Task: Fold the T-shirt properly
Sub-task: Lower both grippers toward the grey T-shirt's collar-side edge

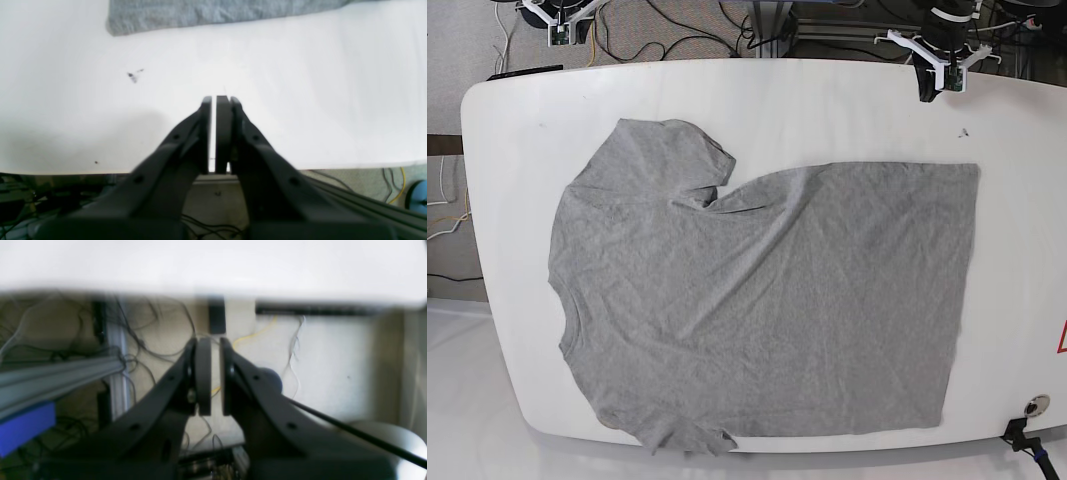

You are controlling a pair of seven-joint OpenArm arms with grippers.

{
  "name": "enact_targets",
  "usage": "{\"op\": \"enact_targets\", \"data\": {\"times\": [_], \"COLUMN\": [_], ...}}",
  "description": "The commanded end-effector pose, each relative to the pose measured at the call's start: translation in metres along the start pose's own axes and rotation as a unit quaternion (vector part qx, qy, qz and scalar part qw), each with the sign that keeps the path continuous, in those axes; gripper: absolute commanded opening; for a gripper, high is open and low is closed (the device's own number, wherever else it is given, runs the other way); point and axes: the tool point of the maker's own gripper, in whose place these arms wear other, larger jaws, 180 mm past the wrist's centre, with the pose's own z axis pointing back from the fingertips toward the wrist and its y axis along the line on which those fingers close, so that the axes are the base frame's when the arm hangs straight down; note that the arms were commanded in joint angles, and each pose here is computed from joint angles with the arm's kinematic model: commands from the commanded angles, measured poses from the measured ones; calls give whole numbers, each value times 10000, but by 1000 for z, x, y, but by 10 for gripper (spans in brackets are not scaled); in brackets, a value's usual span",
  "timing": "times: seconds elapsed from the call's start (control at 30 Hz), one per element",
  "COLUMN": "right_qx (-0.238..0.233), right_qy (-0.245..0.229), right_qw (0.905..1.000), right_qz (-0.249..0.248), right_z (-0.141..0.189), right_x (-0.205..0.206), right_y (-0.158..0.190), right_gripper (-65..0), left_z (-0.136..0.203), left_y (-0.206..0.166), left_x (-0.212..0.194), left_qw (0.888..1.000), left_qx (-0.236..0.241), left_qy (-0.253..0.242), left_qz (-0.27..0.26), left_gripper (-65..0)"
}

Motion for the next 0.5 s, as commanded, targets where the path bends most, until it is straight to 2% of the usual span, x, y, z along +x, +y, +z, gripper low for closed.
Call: {"op": "enact_targets", "data": {"times": [0.0, 0.17, 0.43, 0.47], "right_qx": [-187, -195, 122, 15], "right_qy": [-254, -123, -235, -345], "right_qw": [9995, 9997, 9969, 9973], "right_qz": [85, 36, -738, -649], "right_z": [6, 2, 5, 4], "right_x": [22, 28, 55, 58], "right_y": [-7, -5, 1, 0], "right_gripper": [-626, -633, -636, -641], "left_z": [2, 0, -2, -1], "left_y": [7, 17, 20, 17], "left_x": [24, 26, 45, 42], "left_qw": [9995, 9995, 9985, 9988], "left_qx": [98, 227, 241, 227], "left_qy": [-279, -97, -413, -390], "left_qz": [-105, -183, -258, -214], "left_gripper": [-650, -650, -650, -650]}}
